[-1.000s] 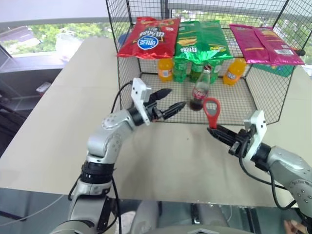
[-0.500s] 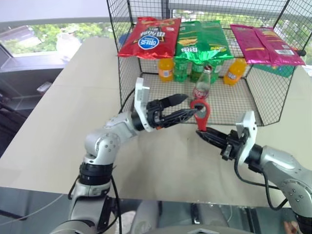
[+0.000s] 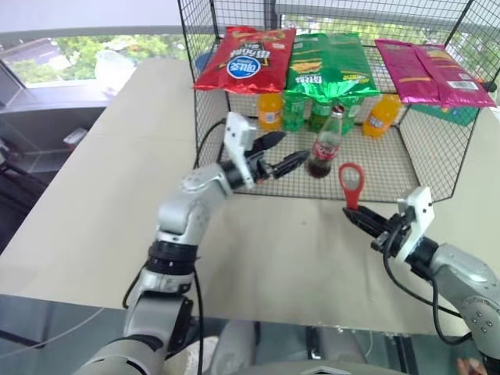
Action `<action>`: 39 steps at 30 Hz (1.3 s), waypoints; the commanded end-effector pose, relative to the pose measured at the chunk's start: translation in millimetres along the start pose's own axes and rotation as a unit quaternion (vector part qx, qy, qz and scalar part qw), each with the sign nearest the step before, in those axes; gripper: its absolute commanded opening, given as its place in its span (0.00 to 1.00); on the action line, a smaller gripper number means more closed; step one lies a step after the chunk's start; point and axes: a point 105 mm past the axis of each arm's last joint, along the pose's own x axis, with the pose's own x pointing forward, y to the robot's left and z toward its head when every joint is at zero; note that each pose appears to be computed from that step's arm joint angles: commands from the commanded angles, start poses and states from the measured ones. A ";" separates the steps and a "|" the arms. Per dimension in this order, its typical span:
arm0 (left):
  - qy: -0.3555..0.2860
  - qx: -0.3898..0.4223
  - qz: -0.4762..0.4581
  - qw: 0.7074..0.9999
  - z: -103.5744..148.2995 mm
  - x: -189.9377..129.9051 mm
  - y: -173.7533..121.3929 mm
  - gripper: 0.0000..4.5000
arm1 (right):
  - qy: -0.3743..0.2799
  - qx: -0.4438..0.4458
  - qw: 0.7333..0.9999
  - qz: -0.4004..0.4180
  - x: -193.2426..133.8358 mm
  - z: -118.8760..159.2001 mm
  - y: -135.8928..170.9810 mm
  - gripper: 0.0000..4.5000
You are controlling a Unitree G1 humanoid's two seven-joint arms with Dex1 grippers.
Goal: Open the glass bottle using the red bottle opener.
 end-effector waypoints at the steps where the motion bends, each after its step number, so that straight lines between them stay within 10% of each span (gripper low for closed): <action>1: -0.012 0.049 0.006 0.999 7.9 17.8 0.1 0.99 | -0.035 -0.027 0.999 -0.004 -4.9 17.8 4.9 0.00; 17: 0.027 0.060 -0.021 0.998 -15.9 79.9 4.5 0.99 | -0.051 -0.028 0.998 -0.027 -12.6 21.8 16.2 0.00; 24: 0.025 0.066 -0.049 0.996 -14.8 88.2 -0.5 0.54 | -0.054 -0.028 0.997 -0.039 -16.8 23.1 17.9 0.00; 39: -0.035 0.041 -0.250 0.967 33.8 12.7 -53.7 0.54 | -0.046 -0.043 0.995 -0.074 -37.1 24.0 7.8 0.00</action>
